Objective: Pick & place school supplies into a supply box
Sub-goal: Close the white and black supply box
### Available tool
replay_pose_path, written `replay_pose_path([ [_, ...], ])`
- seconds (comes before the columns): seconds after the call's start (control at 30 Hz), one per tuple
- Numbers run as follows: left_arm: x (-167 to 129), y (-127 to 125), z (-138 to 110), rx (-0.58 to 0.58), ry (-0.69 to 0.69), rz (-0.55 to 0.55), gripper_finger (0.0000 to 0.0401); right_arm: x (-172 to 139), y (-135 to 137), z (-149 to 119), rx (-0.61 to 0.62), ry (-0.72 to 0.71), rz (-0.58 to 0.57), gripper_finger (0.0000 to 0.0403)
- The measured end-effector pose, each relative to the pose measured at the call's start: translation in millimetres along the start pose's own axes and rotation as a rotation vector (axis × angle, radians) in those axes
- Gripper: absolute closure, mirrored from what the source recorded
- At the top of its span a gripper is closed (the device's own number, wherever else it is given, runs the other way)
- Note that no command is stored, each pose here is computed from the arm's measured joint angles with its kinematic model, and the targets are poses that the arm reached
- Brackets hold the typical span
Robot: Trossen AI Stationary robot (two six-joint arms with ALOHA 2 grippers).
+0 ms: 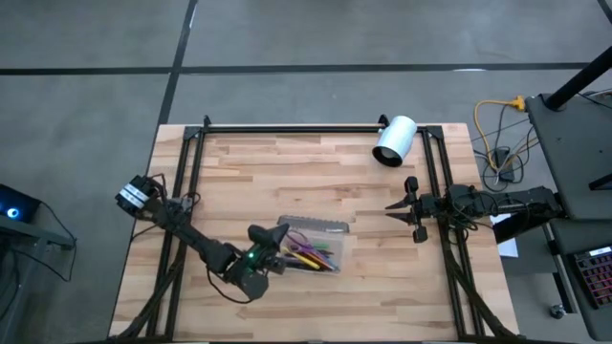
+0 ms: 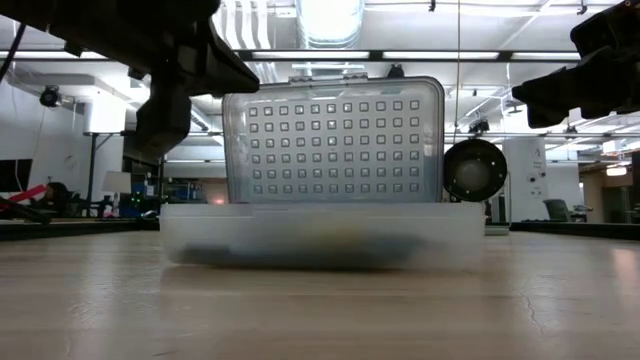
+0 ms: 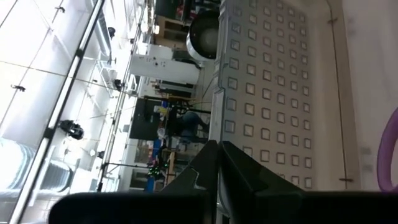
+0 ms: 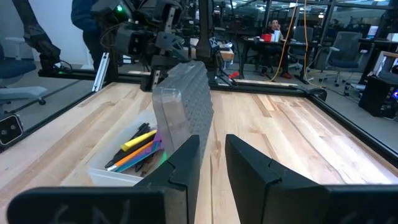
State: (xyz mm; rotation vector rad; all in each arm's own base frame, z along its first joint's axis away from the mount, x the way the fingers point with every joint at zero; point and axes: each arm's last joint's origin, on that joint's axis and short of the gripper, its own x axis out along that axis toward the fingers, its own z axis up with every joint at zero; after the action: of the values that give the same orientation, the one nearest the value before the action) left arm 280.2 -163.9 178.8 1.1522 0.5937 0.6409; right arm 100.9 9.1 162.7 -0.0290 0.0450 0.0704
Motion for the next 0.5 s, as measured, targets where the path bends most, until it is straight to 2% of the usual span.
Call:
replay_pose_path([
  [0.5,-5.6,-2.9,-0.5,-0.047,-0.032,-0.032,0.0401,0.0,0.0,0.0,0.000,0.000,0.000,0.0335],
])
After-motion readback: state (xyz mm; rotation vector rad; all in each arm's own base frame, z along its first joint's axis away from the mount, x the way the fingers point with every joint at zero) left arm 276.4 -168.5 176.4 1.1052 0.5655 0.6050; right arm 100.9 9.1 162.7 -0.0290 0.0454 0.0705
